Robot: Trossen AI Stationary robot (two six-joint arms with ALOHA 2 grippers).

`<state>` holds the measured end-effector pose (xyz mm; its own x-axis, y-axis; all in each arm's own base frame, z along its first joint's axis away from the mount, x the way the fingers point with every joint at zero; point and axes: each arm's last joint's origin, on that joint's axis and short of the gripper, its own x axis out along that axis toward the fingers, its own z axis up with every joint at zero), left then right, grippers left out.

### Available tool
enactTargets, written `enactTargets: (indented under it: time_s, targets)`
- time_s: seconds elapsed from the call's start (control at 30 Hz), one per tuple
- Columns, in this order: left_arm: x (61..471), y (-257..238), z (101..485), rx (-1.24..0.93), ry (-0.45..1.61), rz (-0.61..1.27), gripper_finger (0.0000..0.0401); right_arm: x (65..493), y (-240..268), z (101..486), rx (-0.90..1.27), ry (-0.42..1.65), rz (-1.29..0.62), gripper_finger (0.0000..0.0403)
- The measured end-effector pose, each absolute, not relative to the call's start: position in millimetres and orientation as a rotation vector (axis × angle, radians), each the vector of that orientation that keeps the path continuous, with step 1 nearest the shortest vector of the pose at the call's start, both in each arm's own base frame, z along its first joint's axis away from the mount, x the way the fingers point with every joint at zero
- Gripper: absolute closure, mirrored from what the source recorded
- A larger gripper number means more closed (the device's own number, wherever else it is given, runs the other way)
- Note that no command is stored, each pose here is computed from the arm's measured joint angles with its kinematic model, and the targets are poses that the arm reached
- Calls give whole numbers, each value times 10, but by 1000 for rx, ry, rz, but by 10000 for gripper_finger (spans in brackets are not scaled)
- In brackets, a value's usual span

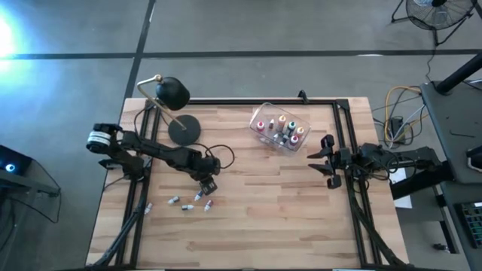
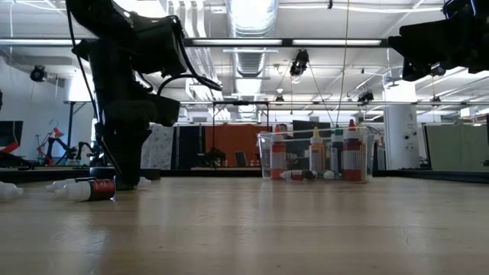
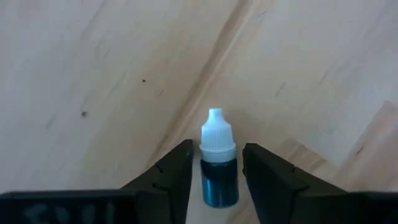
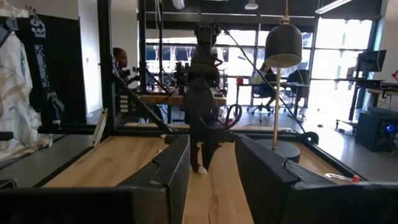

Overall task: Pick & Place food coloring
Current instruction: Put the small right green food coloring bottle into the transparent bin

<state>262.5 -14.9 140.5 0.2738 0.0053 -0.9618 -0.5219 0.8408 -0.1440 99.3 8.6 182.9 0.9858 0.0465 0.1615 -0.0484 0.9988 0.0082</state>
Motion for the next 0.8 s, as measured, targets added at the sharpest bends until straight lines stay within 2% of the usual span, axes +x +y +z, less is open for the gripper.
enactTargets:
  time_s: [0.17,0.23,0.3,0.43,0.53,0.63,0.8]
  targets:
    - [2708,-96,1486,-416,1233,382,345,992,86,1830,12,-163,48,280]
    - [2849,-26,1580,-389,1136,388,369,992,86,1830,12,-163,49,280]
    - [2971,78,1742,-382,1054,389,369,992,86,1830,12,-163,49,280]
    - [3342,346,2354,-359,766,367,369,994,86,1829,12,-161,49,280]
    - [3569,619,2887,-298,527,370,366,996,87,1826,12,-158,49,280]
    - [3775,884,3255,-299,355,308,352,997,87,1824,11,-156,50,280]
    - [4094,1055,3340,-360,419,259,267,1004,87,1817,11,-147,47,280]
